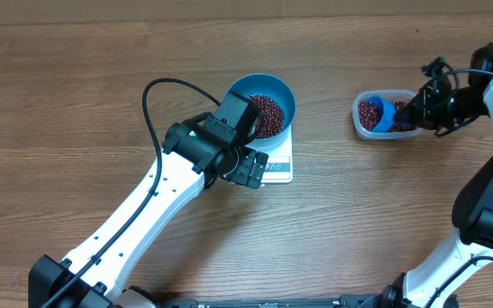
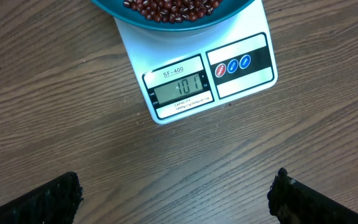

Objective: Scoop item into bowl and weigh 150g on scale

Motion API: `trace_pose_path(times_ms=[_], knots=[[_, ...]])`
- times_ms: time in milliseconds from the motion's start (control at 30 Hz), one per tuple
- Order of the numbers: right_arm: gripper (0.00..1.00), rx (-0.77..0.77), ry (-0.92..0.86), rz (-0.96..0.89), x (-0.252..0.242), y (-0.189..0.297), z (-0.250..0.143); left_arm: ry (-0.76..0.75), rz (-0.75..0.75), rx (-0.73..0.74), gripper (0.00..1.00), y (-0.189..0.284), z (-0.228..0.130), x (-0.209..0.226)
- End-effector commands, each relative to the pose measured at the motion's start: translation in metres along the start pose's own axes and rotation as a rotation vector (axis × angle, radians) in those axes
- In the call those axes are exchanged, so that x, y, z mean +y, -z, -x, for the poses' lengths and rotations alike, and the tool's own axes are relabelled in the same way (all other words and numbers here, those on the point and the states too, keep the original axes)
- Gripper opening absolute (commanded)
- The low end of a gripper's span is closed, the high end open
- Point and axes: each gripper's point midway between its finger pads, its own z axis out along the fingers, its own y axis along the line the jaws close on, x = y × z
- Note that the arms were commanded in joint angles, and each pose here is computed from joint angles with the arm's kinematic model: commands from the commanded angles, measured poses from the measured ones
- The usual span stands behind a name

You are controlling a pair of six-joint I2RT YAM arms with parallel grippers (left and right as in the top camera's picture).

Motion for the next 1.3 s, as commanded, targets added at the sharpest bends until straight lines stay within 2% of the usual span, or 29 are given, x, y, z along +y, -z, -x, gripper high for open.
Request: trace_pose_path(times_ms=[0, 1267], knots=[[0.04, -0.033, -0.009, 0.067, 0.001, 0.006, 0.002, 0.007, -0.014, -0.028, 0.99, 0.009, 0.003, 0.000], [0.04, -0.191, -0.099, 0.296, -0.009, 0.054, 0.000, 0.008, -0.014, -0.029, 1.00, 0.009, 0.004, 0.000]])
